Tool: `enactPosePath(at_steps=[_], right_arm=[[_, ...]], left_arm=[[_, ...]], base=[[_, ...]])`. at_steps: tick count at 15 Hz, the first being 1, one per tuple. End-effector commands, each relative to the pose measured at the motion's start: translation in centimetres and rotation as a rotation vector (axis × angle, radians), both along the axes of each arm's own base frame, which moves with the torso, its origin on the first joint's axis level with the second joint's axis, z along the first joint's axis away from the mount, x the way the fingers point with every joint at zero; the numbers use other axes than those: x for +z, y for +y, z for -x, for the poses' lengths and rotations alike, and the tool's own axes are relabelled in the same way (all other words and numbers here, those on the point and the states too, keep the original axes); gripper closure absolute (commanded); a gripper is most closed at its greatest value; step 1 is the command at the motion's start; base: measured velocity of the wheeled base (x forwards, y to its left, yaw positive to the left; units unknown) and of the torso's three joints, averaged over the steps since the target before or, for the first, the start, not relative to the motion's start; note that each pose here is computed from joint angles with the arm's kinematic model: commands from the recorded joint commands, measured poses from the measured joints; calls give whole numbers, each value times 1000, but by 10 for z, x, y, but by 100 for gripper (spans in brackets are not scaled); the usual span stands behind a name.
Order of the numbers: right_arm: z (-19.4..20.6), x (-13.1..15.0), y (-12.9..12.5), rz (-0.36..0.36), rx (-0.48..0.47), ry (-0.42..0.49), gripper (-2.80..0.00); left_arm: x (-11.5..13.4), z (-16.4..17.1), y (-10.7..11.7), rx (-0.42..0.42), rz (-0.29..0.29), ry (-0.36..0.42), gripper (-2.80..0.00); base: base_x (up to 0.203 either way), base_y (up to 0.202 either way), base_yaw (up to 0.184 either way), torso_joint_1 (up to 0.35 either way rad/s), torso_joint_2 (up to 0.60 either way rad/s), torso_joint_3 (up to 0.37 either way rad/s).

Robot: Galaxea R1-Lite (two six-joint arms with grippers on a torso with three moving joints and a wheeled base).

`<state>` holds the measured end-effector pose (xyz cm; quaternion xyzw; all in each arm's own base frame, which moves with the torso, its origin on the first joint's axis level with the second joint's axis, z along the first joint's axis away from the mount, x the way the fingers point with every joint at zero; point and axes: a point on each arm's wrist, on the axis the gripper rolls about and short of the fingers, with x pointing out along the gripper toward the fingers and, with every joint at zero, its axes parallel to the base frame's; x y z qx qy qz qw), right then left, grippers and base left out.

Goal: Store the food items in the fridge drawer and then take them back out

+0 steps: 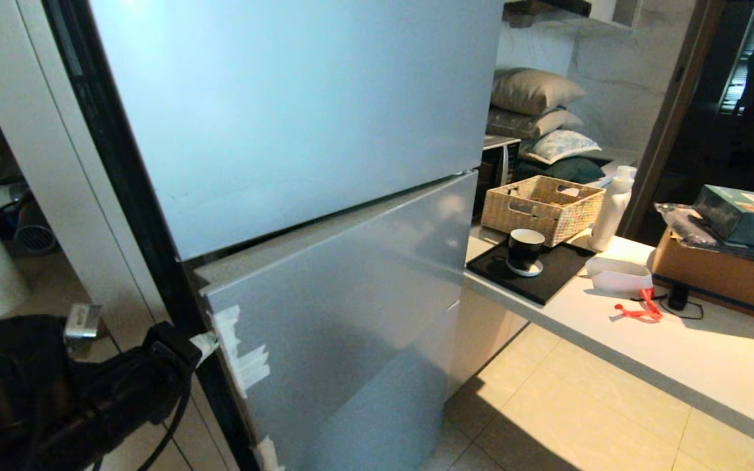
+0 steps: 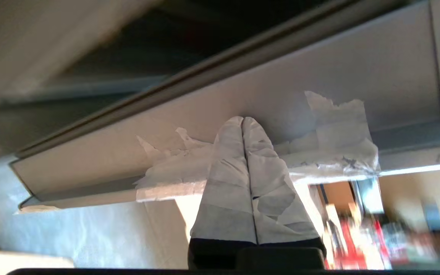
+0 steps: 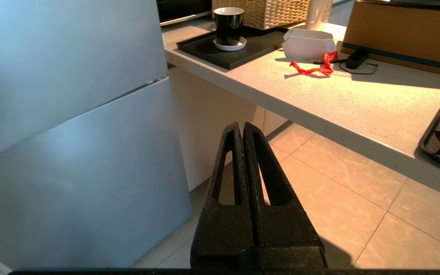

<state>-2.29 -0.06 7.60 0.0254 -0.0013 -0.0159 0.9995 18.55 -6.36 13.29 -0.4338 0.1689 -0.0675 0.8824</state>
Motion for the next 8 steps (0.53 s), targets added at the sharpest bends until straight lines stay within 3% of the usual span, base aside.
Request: enactPosePath(at_steps=[1, 8], right_arm=[[0, 0, 0, -1, -2, 2, 0], [0, 0, 0, 0, 0, 2, 0]], left_arm=[[4, 14, -10, -73, 12, -25, 0], [-3, 62, -25, -292, -21, -40, 0]], base=[[0, 0, 0, 0, 0, 0], [0, 0, 0, 0, 0, 0]])
